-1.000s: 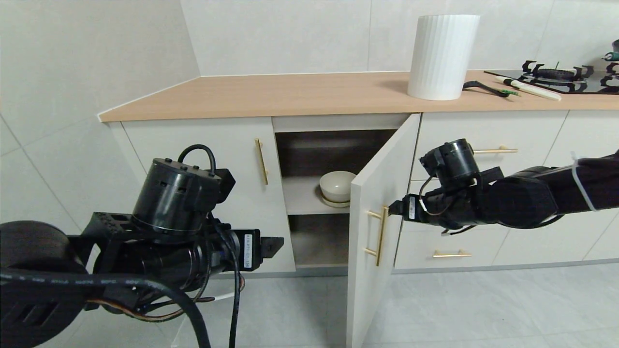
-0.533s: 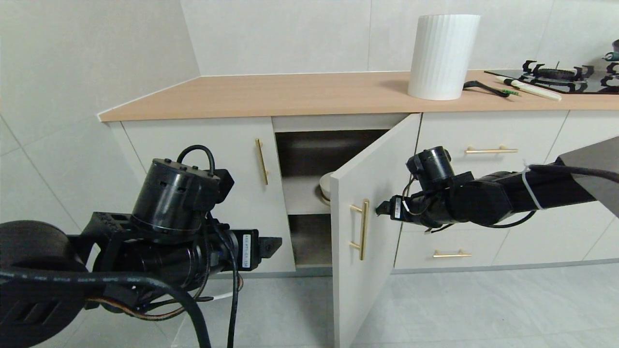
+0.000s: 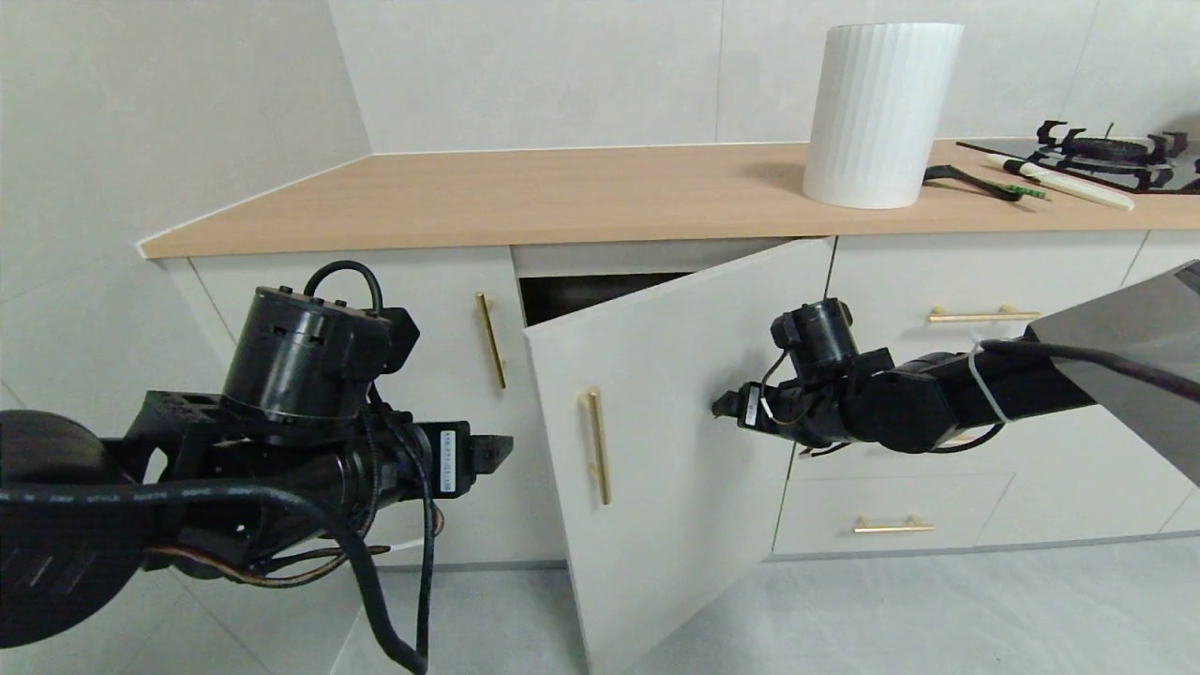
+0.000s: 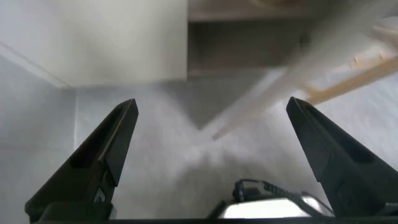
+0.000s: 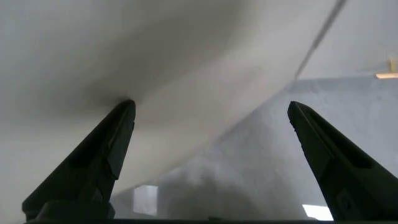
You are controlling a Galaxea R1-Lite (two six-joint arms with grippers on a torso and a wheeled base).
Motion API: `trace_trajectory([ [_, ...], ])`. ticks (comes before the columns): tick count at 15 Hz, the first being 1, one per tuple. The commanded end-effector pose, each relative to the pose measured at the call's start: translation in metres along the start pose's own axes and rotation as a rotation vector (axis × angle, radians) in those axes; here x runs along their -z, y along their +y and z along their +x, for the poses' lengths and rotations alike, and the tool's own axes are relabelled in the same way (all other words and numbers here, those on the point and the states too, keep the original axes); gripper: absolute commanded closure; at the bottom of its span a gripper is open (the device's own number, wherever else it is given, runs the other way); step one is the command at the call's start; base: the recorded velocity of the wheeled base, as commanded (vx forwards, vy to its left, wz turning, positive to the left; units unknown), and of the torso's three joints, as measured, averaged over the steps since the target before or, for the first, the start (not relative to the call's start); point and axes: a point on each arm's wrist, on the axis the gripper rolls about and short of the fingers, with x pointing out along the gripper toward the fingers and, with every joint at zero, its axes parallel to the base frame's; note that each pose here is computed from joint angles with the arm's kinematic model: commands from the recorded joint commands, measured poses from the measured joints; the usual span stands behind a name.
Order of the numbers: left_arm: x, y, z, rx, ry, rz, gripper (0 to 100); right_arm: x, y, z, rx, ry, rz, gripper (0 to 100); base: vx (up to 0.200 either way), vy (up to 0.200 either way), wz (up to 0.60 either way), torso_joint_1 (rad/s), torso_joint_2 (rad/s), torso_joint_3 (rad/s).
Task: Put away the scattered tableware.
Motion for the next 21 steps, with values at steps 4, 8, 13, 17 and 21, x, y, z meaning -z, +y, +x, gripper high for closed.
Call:
trace_trajectory([
  [4,-0.003,0.004,-0.003,-0.008,-0.019,-0.013,0,0.006,0.001,0.03,-0.034,-0.06,0.101,0,0.0,0.0,0.0,0.0,0.0,0.0],
  [8,-0.003,0.003,-0.002,-0.006,-0.014,-0.011,0,-0.008,0.001,0.033,-0.046,-0.112,0.185,0,0.0,0.0,0.0,0.0,0.0,0.0],
  [13,-0.002,0.003,-0.001,-0.008,-0.01,-0.009,0,-0.022,-0.007,0.044,-0.011,-0.215,0.233,0,0.0,0.0,0.0,0.0,0.0,0.0],
  [17,-0.001,0.002,0.003,-0.008,-0.005,-0.008,0,-0.029,-0.014,0.05,0.015,-0.249,0.253,0,0.0,0.0,0.0,0.0,0.0,0.0],
  [21,-0.001,0.002,0.004,-0.009,-0.001,-0.006,0,-0.036,-0.011,0.038,0.009,-0.269,0.258,0,0.0,0.0,0.0,0.0,0.0,0.0],
])
